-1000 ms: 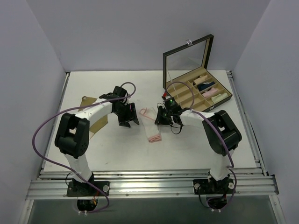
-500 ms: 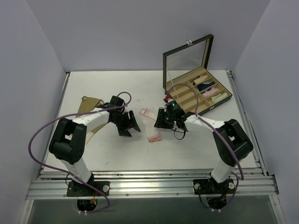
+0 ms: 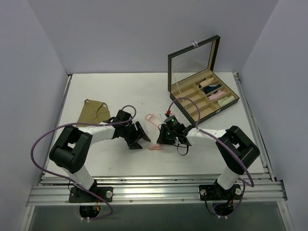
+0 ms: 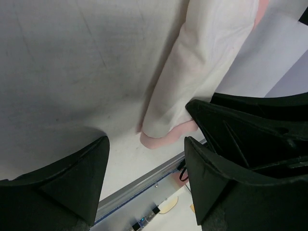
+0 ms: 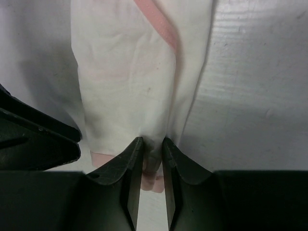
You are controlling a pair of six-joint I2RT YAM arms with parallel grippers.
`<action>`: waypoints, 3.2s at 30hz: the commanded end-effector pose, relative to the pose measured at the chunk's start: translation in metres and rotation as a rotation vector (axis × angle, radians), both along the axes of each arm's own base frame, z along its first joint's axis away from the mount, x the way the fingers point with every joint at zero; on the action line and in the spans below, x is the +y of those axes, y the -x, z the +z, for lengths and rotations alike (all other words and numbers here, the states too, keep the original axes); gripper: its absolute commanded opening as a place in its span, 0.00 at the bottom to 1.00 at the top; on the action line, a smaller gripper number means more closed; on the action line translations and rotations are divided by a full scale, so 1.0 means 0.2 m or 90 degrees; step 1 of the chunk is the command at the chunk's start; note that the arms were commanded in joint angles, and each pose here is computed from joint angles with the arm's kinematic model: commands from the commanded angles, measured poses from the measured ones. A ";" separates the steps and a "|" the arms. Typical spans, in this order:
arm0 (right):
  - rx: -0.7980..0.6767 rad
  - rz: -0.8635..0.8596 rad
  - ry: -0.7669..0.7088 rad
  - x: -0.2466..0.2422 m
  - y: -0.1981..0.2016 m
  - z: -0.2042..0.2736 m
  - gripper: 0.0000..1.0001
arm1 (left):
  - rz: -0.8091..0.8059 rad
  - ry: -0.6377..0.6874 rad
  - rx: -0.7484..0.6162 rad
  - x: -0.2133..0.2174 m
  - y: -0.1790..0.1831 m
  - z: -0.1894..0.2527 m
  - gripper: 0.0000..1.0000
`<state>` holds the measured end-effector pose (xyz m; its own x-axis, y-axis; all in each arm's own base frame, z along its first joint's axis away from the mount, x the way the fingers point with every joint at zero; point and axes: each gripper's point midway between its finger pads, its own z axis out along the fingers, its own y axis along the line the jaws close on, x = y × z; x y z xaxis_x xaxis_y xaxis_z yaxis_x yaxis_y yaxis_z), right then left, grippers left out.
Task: Roll the underwear
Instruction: Fold the underwear, then roll the underwear
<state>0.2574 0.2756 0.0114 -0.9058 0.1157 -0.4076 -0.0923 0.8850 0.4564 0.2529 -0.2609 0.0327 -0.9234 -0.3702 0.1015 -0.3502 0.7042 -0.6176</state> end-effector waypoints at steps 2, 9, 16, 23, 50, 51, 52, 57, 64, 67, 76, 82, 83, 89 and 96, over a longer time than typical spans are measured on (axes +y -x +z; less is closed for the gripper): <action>0.015 -0.052 -0.028 0.00 0.07 0.01 0.19 | 0.043 -0.007 -0.024 0.02 0.02 0.01 0.73; 0.004 -0.080 -0.068 0.04 0.09 0.06 0.19 | 0.056 -0.024 0.005 0.07 0.10 -0.11 0.71; 0.013 -0.102 -0.086 0.05 0.10 0.04 0.19 | 0.073 -0.012 0.023 0.07 0.15 -0.18 0.67; 0.010 -0.116 -0.104 0.07 0.12 0.05 0.19 | 0.077 -0.031 0.046 0.09 0.24 -0.23 0.57; -0.313 0.314 0.181 0.26 0.31 0.38 0.54 | -0.057 -0.081 0.111 0.11 0.20 0.03 0.02; -0.330 0.322 0.209 0.26 0.30 0.37 0.54 | -0.051 -0.079 0.120 0.13 0.20 0.05 0.02; -0.338 0.331 0.219 0.27 0.30 0.37 0.54 | -0.047 -0.075 0.127 0.14 0.21 0.06 0.02; -0.371 0.373 0.249 0.35 0.34 0.33 0.53 | -0.036 -0.034 0.174 0.17 0.23 0.10 0.02; -0.398 0.447 0.318 0.43 0.39 0.24 0.52 | -0.018 -0.011 0.212 0.21 0.26 0.11 0.02; -0.407 0.459 0.340 0.46 0.39 0.22 0.52 | -0.014 -0.014 0.220 0.22 0.27 0.10 0.02; -0.435 0.443 0.418 0.45 0.31 0.16 0.46 | -0.013 -0.020 0.234 0.22 0.27 0.08 0.02; -0.432 0.443 0.418 0.44 0.31 0.13 0.24 | -0.005 -0.013 0.241 0.23 0.26 0.09 0.02; -0.422 0.459 0.403 0.46 0.33 0.12 0.07 | -0.005 -0.010 0.238 0.23 0.25 0.09 0.05; -0.348 0.468 0.284 0.52 0.37 0.12 0.00 | 0.001 -0.047 0.181 0.33 0.15 0.13 0.49; -0.227 0.433 0.093 0.56 0.38 0.20 0.00 | 0.012 -0.113 0.134 0.46 0.10 0.13 0.57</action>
<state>0.1871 0.3727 0.0225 -0.4789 -0.6124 -0.6290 -0.7726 0.6342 -0.0293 0.2258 -0.1796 0.0486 -0.8519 -0.4272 0.3029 -0.5205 0.7541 -0.4005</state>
